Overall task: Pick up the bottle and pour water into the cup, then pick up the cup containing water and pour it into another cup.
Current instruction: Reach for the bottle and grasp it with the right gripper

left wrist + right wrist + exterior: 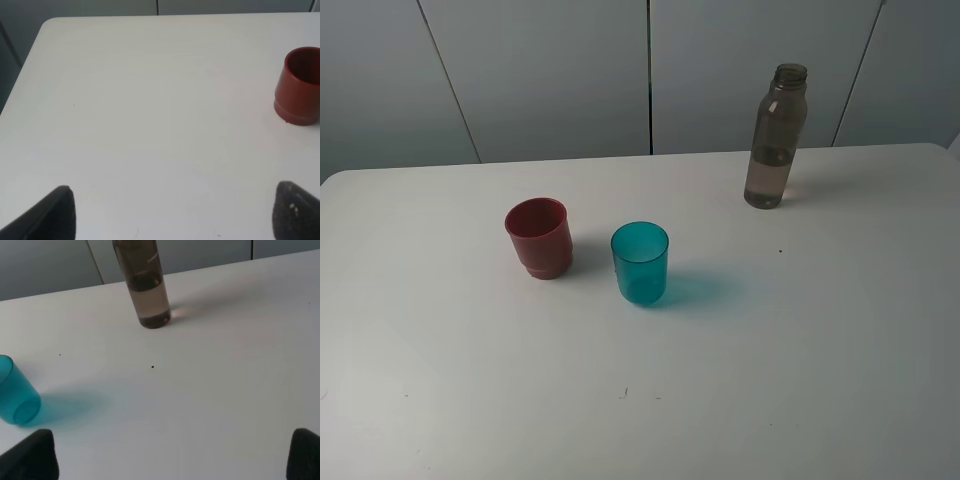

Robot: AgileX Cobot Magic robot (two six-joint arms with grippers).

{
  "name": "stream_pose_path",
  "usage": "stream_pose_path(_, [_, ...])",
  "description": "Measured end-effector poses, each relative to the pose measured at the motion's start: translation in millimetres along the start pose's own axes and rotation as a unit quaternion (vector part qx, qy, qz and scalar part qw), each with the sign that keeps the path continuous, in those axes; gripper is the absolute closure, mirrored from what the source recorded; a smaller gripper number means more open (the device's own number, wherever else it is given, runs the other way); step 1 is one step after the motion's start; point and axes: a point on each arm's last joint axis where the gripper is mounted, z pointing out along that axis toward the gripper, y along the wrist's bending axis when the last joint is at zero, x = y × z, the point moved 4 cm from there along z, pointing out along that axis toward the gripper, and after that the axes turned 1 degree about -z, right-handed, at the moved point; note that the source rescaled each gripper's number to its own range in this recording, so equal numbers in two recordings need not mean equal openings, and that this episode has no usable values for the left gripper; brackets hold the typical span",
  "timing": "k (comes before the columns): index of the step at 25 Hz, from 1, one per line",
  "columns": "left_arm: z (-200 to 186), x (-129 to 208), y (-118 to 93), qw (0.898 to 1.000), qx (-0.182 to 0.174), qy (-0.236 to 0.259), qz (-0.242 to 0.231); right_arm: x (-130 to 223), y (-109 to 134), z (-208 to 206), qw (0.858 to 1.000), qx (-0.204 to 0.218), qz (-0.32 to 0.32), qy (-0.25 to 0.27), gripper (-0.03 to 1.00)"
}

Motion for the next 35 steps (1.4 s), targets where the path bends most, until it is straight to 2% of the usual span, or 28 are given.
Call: stream_pose_path(35, [0.0,0.0,0.0,1.000,0.000,0.000,-0.001,0.0,0.0,0.0,1.000,0.000,0.000,0.000,-0.01])
